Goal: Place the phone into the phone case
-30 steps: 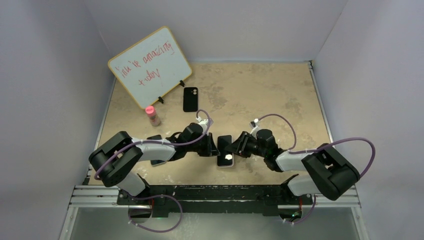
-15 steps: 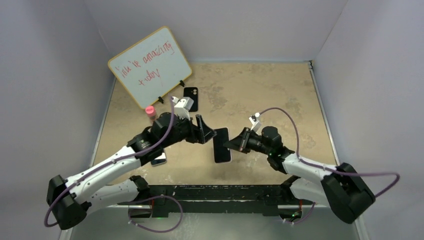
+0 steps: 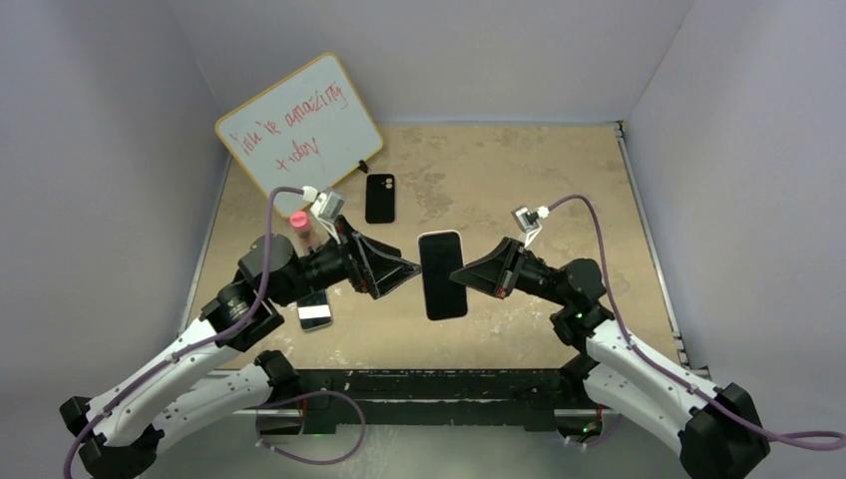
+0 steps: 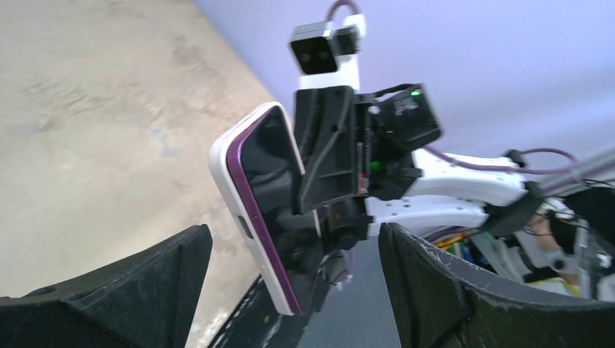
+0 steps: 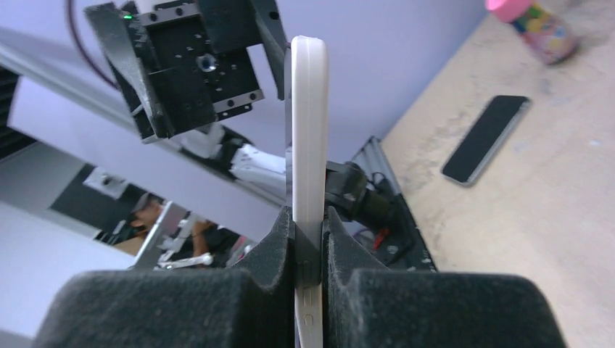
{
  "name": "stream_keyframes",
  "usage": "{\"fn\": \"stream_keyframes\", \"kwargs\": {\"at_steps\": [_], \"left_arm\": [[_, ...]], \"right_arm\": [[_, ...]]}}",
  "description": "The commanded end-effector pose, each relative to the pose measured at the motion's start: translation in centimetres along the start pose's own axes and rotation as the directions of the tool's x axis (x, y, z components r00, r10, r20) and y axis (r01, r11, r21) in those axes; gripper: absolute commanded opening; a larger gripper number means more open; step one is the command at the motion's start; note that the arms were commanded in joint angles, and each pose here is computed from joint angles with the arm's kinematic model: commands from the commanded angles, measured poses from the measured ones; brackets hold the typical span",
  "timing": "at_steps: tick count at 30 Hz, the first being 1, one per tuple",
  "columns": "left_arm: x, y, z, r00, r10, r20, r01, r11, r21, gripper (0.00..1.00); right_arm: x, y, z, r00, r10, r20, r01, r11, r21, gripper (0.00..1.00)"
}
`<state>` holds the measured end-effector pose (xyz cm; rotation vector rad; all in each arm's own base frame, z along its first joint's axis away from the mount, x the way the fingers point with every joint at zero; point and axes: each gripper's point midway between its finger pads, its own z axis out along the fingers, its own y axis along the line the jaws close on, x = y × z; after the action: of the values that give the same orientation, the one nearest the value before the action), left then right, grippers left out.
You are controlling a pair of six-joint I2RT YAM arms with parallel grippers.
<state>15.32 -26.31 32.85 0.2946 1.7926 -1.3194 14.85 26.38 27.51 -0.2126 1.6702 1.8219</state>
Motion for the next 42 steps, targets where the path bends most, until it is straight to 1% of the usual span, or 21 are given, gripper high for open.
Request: {"fn": "stream_keyframes", "kwargs": {"at_steps": [1,5,8,12,15,19,20,24,25,29,31,32,34,35,36,37,39,42], "left_arm": [[-1.2,-3.5,-0.3,0.999,-0.017,0.042,0.009,0.983,0.181,0.88],[-1.1,-4.1,0.0,0.997,-0.045,0.058,0.030,0.971,0.236,0.88],[-0.8,-4.7,0.2,0.996,-0.067,0.056,0.048,0.955,0.293,0.87],[-0.5,-5.1,0.6,0.996,-0.082,0.035,0.065,0.940,0.334,0.81],[-0.2,-5.1,1.1,0.996,-0.088,0.019,0.076,0.936,0.344,0.72],[0.2,-4.6,1.4,0.995,-0.102,0.012,0.092,0.938,0.334,0.51],[0.1,-4.6,1.5,0.995,-0.103,0.014,0.093,0.939,0.332,0.43],[0.5,-3.8,1.9,0.993,-0.120,0.001,0.114,0.949,0.293,0.04],[0.6,-3.5,2.1,0.993,-0.122,-0.006,0.118,0.952,0.281,0.00],[1.3,-2.4,2.5,0.990,-0.136,-0.032,0.140,0.963,0.230,0.00],[1.4,-2.5,2.4,0.990,-0.134,-0.033,0.138,0.963,0.233,0.00],[1.5,-2.5,2.3,0.990,-0.133,-0.036,0.138,0.963,0.230,0.04],[1.8,-2.2,2.2,0.991,-0.129,-0.045,0.135,0.967,0.214,0.27],[2.0,-2.0,2.2,0.990,-0.128,-0.052,0.136,0.969,0.208,0.37],[2.2,-1.8,2.2,0.990,-0.128,-0.058,0.137,0.970,0.201,0.46],[2.5,-1.6,2.2,0.989,-0.130,-0.065,0.140,0.971,0.195,0.52],[2.9,-1.2,2.1,0.988,-0.136,-0.072,0.147,0.972,0.184,0.58],[3.9,-0.6,2.1,0.984,-0.150,-0.093,0.165,0.969,0.183,0.62]], "right_arm": [[-1.1,7.8,-0.7,0.999,-0.041,0.006,0.042,0.955,-0.294,0.00],[-0.1,9.4,-1.7,0.998,-0.062,-0.032,0.044,0.917,-0.397,0.00],[0.3,9.7,-1.9,0.997,-0.048,-0.061,0.018,0.905,-0.426,0.00],[0.4,9.2,-1.9,0.997,-0.028,-0.068,-0.003,0.909,-0.417,0.00],[0.6,8.6,-1.7,0.997,-0.026,-0.072,-0.005,0.919,-0.394,0.00],[0.8,7.2,-1.3,0.997,-0.028,-0.075,0.001,0.942,-0.336,0.00],[0.8,6.8,-1.2,0.997,-0.027,-0.076,0.002,0.947,-0.320,0.00],[1.0,5.6,-0.9,0.996,-0.033,-0.081,0.011,0.965,-0.262,0.00],[1.0,5.4,-0.8,0.996,-0.032,-0.083,0.011,0.968,-0.250,0.00],[0.8,4.1,-0.3,0.996,-0.041,-0.077,0.026,0.983,-0.182,0.00],[0.5,3.4,-0.1,0.997,-0.042,-0.063,0.032,0.989,-0.147,0.00],[0.3,3.3,-0.1,0.998,-0.039,-0.049,0.032,0.990,-0.139,0.00],[0.0,3.2,0.0,0.999,-0.025,-0.030,0.020,0.991,-0.132,0.00],[-0.4,3.2,0.2,1.000,-0.013,-0.011,0.012,0.992,-0.126,0.00],[-1.0,3.2,0.3,1.000,-0.009,0.017,0.011,0.992,-0.125,0.00],[-1.5,3.3,0.4,0.999,-0.006,0.041,0.011,0.992,-0.126,0.00],[-2.4,3.6,0.7,0.997,0.005,0.082,0.006,0.991,-0.133,0.00],[-3.7,4.0,1.0,0.990,0.024,0.142,-0.002,0.988,-0.155,0.00]]}}
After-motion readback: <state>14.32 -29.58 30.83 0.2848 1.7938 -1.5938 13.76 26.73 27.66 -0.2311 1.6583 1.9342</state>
